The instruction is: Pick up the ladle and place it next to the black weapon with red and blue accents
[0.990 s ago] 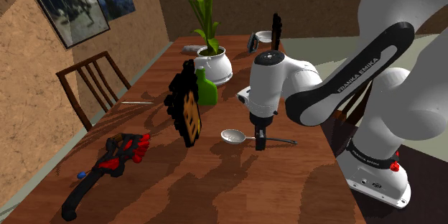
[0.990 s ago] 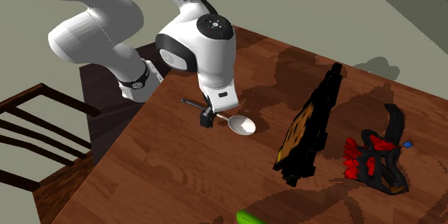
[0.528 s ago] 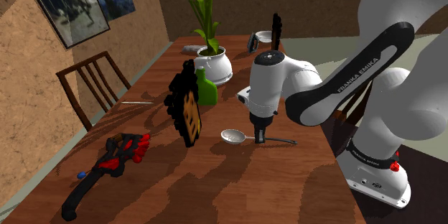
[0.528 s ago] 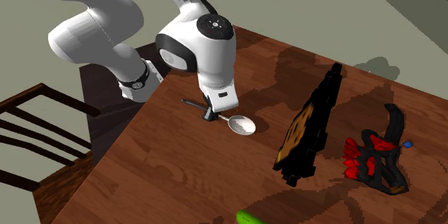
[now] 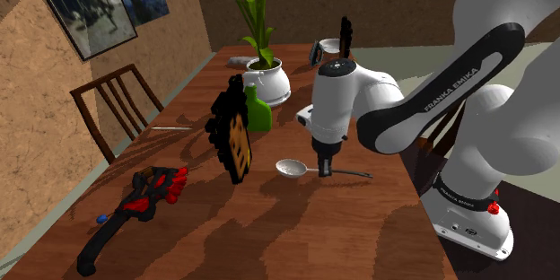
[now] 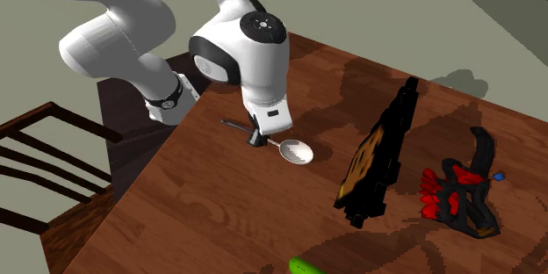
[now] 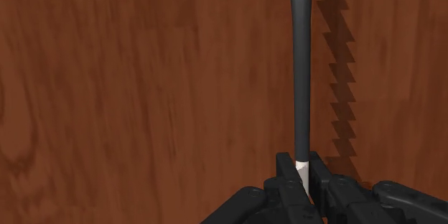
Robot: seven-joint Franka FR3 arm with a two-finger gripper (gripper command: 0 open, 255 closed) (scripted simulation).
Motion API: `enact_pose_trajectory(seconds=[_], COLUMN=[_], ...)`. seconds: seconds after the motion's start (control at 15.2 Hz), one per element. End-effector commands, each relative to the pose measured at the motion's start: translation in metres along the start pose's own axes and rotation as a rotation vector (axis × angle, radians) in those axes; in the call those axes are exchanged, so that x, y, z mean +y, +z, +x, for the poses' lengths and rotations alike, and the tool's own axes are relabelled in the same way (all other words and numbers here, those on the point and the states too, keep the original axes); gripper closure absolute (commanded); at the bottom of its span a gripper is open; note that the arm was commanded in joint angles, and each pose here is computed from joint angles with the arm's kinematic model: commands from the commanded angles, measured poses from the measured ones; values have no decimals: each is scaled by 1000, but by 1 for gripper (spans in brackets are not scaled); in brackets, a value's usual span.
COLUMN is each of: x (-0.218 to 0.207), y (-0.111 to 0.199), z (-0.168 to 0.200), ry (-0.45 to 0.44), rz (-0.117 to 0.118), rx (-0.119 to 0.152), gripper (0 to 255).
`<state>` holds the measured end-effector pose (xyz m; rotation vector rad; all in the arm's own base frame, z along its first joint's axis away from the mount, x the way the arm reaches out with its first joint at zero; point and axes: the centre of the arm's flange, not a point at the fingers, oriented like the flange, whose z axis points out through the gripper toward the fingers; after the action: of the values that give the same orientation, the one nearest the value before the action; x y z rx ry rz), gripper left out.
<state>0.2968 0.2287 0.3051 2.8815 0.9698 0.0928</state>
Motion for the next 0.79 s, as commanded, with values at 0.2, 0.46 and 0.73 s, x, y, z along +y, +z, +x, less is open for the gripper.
enact_pose_trajectory(seconds=[0.2,0.46,0.73], x=[3,5,8], y=[-27,-48,-68], z=[0,1,1], ry=[0,0,0], rz=[0,0,0], rx=[0,0,0], gripper=[255,255,255])
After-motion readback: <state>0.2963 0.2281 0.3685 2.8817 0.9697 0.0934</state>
